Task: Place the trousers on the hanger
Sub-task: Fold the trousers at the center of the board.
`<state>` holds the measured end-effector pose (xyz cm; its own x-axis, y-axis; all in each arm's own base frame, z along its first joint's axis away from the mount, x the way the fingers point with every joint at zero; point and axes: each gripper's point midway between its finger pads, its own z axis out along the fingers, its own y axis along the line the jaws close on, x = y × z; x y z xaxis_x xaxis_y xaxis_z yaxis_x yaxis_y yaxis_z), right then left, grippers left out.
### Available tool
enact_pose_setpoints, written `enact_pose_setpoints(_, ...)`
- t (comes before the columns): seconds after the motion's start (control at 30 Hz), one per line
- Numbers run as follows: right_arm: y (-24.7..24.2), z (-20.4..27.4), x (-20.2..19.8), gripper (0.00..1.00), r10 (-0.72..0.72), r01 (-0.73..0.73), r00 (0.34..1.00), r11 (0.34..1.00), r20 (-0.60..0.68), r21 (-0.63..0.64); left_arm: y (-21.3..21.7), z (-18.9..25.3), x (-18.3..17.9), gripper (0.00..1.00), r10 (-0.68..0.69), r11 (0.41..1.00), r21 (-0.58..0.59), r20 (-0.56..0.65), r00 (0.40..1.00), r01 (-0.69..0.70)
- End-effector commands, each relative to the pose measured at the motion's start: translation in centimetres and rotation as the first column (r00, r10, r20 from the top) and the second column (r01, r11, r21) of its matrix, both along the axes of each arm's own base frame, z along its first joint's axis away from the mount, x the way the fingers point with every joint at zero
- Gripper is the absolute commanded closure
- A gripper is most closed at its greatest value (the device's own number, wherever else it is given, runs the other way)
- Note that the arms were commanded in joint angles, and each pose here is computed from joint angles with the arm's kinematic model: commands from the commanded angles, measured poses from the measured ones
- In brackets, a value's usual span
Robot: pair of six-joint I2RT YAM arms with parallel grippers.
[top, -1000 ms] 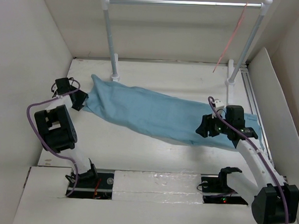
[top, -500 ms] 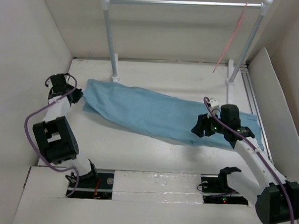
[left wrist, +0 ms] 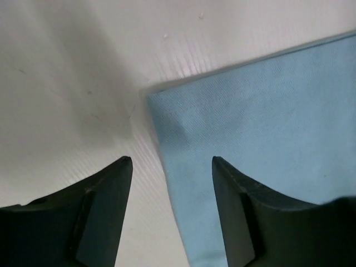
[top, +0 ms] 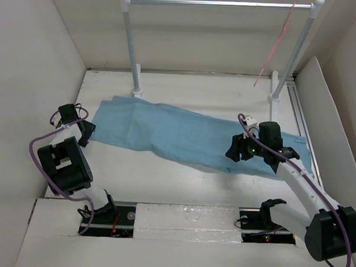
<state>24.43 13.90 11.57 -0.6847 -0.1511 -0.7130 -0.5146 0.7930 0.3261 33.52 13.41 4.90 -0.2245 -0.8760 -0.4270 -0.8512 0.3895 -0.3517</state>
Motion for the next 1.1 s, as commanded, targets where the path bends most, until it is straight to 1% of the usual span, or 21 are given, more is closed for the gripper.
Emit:
enact_pose_setpoints(0.0, 0.4, 2.2, 1.2, 0.39, 0.03, -0.03, 0.996, 1.0, 0.082, -0.004, 1.4, 3.1, 1.0, 0.42, -0.008, 0.996, 0.091, 0.073, 0.997, 0.001)
enact_pose_setpoints(0.07, 0.2, 2.3, 1.2, 0.38, 0.026, -0.026, 0.996, 1.0, 0.085, -0.003, 1.4, 3.6, 1.2, 0.32, -0.025, 0.995, 0.097, 0.08, 0.997, 0.017)
enact_pose_setpoints(0.1, 0.3, 2.2, 1.2, 0.39, 0.028, -0.028, 0.996, 1.0, 0.083, -0.001, 1.1, 3.8, 1.4, 0.31, -0.043, 0.996, 0.085, 0.092, 0.995, 0.035)
enact_pose_setpoints(0.17, 0.3, 2.1, 1.3, 0.39, 0.031, -0.032, 0.996, 1.0, 0.083, 0.0, 0.9, 4.3, 1.6, 0.31, -0.057, 0.995, 0.09, 0.116, 0.992, 0.047)
enact_pose_setpoints(0.23, 0.4, 1.8, 1.4, 0.38, 0.032, -0.032, 0.996, 0.999, 0.081, -0.001, -1.6, 4.8, 3.0, 0.32, -0.15, 0.988, 0.054, 0.175, 0.973, 0.143)
enact_pose_setpoints(0.33, 0.4, 1.6, 1.6, 0.39, 0.03, -0.03, 0.997, 1.0, 0.077, -0.002, -3.5, 5.4, 5.5, 0.33, -0.22, 0.975, 0.065, 0.169, 0.961, 0.212)
enact_pose_setpoints(0.37, 0.3, 1.5, 1.7, 0.39, 0.022, -0.022, 0.997, 1.0, 0.074, -0.007, -5.5, 5.4, 6.6, 0.33, -0.279, 0.96, 0.07, 0.163, 0.946, 0.271)
enact_pose_setpoints(0.4, 0.2, 1.5, 1.7, 0.49, 0.02, -0.019, 0.997, 1.0, 0.074, -0.011, -6.2, 6.6, 8.1, 0.33, -0.306, 0.951, 0.091, 0.169, 0.937, 0.295)
enact_pose_setpoints(0.47, -0.3, 2.1, 2.2, 0.74, -0.011, 0.013, 0.996, 1.0, 0.089, -0.019, -9.3, 5.2, 10.0, 0.34, -0.385, 0.922, 0.084, 0.124, 0.914, 0.377)
enact_pose_setpoints(0.5, -0.5, 2.6, 2.2, 0.95, -0.025, 0.027, 0.995, 0.999, 0.097, -0.019, -10.1, 5.9, 11.2, 0.35, -0.406, 0.913, 0.093, 0.129, 0.905, 0.396)
enact_pose_setpoints(0.57, -1.0, 3.7, 2.8, 1.0, -0.069, 0.071, 0.99, 0.997, 0.123, -0.014, -11.7, 3.8, 12.2, 0.35, -0.424, 0.905, 0.058, 0.096, 0.9, 0.421)
enact_pose_setpoints(0.6, -1.3, 4.8, 3.2, 0.97, -0.099, 0.1, 0.985, 0.995, 0.139, 0.0, -12.8, 2.0, 13.0, 0.37, -0.416, 0.909, -0.002, 0.1, 0.904, 0.418)
enact_pose_setpoints(0.63, -1.4, 4.8, 3.3, 0.97, -0.104, 0.106, 0.985, 0.994, 0.141, -0.004, -12.8, 2.0, 13.1, 0.37, -0.415, 0.909, -0.002, 0.1, 0.904, 0.418)
enact_pose_setpoints(0.67, -1.9, 5.1, 3.5, 0.87, -0.122, 0.125, 0.982, 0.992, 0.146, -0.01, -12.7, 1.3, 13.0, 0.38, -0.403, 0.912, -0.037, 0.103, 0.909, 0.408)
enact_pose_setpoints(0.73, -2.7, 5.8, 3.6, 0.77, -0.155, 0.161, 0.975, 0.987, 0.159, -0.027, -11.9, -1.3, 12.2, 0.38, -0.365, 0.925, -0.095, 0.059, 0.929, 0.369)
enact_pose_setpoints(0.83, -3.9, 6.5, 3.6, 0.56, -0.226, 0.231, 0.959, 0.973, 0.171, -0.012, -9.4, -4.1, 9.6, 0.39, -0.319, 0.943, -0.111, -0.044, 0.947, 0.313)
enact_pose_setpoints(0.87, -4.5, 6.7, 3.7, 0.46, -0.251, 0.257, 0.952, 0.966, 0.176, -0.012, -8.8, -4.6, 8.7, 0.39, -0.312, 0.946, -0.117, -0.071, 0.947, 0.303)
enact_pose_setpoints(0.93, -5.5, 7.0, 3.5, 0.36, -0.293, 0.301, 0.939, 0.953, 0.181, -0.019, -6.9, -3.8, 7.8, 0.39, -0.262, 0.962, -0.103, -0.072, 0.962, 0.254)
enact_pose_setpoints(0.97, -6.0, 7.2, 3.5, 0.29, -0.314, 0.324, 0.932, 0.946, 0.182, -0.025, -5.9, -4.1, 6.3, 0.39, -0.222, 0.972, -0.109, -0.123, 0.967, 0.21)
enact_pose_setpoints(1.0, -7.0, 6.8, 3.1, 0.27, -0.354, 0.364, 0.923, 0.931, 0.153, -0.038, -5.1, -3.7, 5.6, 0.39, -0.192, 0.977, -0.113, -0.122, 0.974, 0.178)
enact_pose_setpoints(1.07, -8.5, 6.8, 2.8, 0.18, -0.411, 0.423, 0.9, 0.904, 0.145, -0.063, -2.3, -4.6, 2.6, 0.39, -0.097, 0.982, -0.177, -0.14, 0.985, 0.072)
